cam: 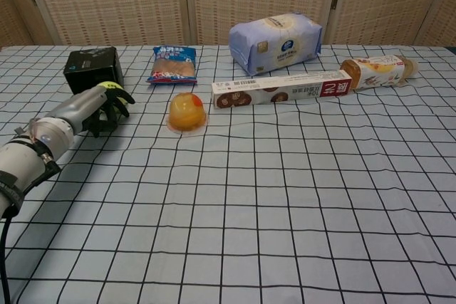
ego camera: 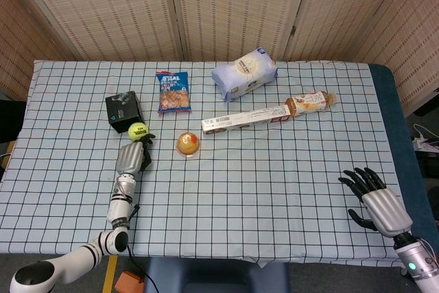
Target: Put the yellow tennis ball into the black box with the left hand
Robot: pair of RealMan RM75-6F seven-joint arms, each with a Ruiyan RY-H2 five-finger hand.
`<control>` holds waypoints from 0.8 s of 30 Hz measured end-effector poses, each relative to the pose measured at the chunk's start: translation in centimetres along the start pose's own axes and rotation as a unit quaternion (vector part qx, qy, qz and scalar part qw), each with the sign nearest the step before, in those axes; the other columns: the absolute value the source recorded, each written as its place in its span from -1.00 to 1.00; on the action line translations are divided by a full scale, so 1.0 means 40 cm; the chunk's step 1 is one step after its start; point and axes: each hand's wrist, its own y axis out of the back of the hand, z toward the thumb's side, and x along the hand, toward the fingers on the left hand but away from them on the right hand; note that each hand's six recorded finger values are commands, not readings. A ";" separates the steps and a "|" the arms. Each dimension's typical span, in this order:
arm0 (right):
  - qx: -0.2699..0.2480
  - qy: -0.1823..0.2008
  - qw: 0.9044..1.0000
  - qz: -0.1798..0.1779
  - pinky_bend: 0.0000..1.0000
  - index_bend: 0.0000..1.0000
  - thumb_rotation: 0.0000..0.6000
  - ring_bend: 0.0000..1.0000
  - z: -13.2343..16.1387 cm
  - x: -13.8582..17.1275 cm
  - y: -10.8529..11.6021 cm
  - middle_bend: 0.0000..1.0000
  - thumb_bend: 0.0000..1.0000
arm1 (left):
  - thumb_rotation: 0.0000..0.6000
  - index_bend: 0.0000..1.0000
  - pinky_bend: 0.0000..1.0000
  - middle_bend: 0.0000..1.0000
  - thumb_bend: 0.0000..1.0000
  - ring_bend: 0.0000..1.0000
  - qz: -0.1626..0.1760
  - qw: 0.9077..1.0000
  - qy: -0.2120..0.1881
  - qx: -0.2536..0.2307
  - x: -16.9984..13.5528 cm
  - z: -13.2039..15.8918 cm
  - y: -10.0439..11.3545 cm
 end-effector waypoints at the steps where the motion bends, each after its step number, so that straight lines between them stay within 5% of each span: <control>1: 0.000 0.000 1.000 0.000 -0.96 -0.69 1.00 -1.00 0.000 0.000 0.000 -0.85 -0.46 | 1.00 -0.53 0.18 -0.42 0.90 -0.37 -0.001 1.000 0.001 0.000 0.002 0.000 0.000; 24: 0.001 0.000 1.000 0.005 -0.96 -0.69 1.00 -1.00 0.000 -0.002 -0.006 -0.85 -0.46 | 1.00 -0.33 0.17 -0.18 0.66 -0.20 0.027 0.999 0.007 0.037 0.037 0.008 0.050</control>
